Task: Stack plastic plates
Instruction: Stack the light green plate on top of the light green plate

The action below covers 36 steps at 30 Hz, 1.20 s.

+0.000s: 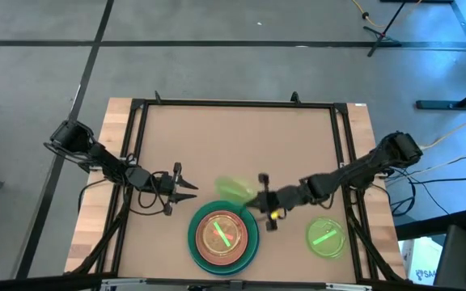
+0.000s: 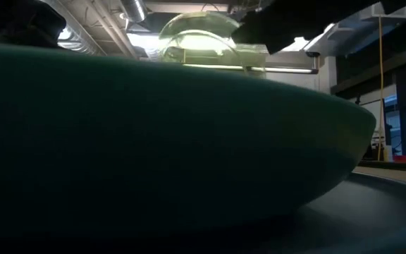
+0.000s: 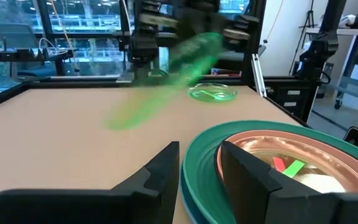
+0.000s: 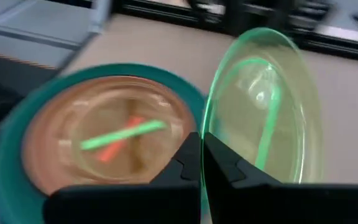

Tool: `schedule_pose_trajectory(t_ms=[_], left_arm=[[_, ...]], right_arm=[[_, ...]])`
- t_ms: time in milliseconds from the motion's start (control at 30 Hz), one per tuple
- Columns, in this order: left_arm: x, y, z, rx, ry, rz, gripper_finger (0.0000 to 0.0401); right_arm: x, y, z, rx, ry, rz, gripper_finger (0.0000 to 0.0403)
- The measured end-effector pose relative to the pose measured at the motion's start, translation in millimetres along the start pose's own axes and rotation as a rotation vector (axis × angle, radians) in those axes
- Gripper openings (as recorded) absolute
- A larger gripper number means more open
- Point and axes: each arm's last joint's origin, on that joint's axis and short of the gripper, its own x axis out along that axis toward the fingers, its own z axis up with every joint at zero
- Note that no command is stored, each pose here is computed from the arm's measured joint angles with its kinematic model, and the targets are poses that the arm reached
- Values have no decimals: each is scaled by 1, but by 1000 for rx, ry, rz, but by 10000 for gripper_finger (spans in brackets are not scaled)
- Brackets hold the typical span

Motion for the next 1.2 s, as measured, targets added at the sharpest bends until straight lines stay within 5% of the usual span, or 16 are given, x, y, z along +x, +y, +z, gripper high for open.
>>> schedule_pose_trajectory(t_ms=[433, 767, 1200], left_arm=[[6, -2, 7, -13, -31, 21, 112], [6, -2, 7, -37, -34, 23, 112], [6, -2, 7, -37, -34, 19, 112]], right_arm=[[24, 60, -10, -3, -189, 250, 1], [55, 78, -21, 38, -139, 272, 5], [55, 81, -1, 37, 21, 311, 174]])
